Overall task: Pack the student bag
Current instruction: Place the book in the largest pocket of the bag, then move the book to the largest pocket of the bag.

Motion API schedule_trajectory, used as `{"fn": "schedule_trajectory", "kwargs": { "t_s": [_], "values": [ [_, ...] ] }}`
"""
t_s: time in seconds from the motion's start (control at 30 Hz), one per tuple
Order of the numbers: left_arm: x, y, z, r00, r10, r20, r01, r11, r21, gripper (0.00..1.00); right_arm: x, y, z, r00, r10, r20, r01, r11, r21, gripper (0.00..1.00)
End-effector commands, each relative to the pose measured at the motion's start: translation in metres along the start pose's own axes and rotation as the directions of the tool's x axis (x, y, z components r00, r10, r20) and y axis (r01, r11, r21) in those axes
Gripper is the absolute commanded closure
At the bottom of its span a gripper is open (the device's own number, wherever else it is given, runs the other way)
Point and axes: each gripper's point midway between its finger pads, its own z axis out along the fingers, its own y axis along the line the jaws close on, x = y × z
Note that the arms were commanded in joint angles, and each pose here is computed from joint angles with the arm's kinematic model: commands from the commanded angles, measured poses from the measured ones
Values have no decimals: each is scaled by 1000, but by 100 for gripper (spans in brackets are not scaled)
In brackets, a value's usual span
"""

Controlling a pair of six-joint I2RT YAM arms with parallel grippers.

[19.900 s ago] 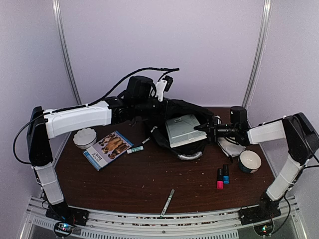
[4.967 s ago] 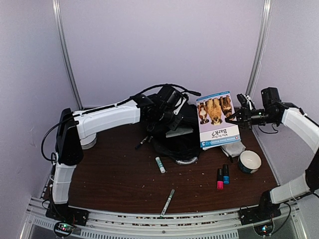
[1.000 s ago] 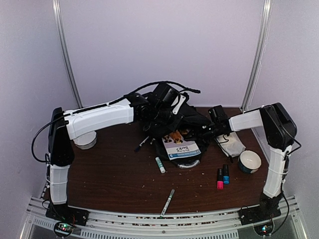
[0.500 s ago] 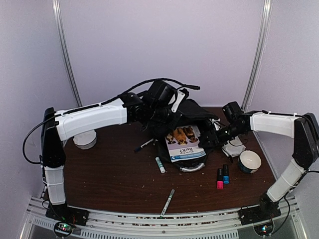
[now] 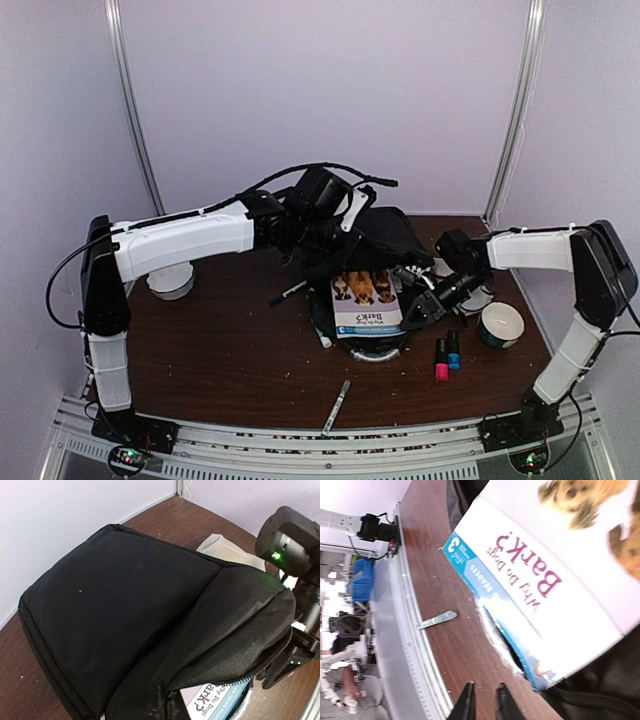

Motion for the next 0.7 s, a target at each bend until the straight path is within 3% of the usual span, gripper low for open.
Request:
{"fn": "schedule_trajectory", "kwargs": {
  "t_s": [0.0,0.17,0.4,0.67],
  "values": [
    [-29,-7,1,992,-44,118,38,998,50,100,-8,34,9,996,-83,19,85,973,-212,89],
    [-31,-5,0,991,-51,123,47,998,36,100,1,39,18,991,-132,-28,125,976,-177,87],
    [-55,-5,-22,976,-46,211,37,998,46,100,37,34,43,957,-201,-211,207,978,5,62],
    [-61,-2,-33,970,-25,240,17,999,32,100,37,49,32,943,-252,-215,251,967,-35,58]
  ]
}}
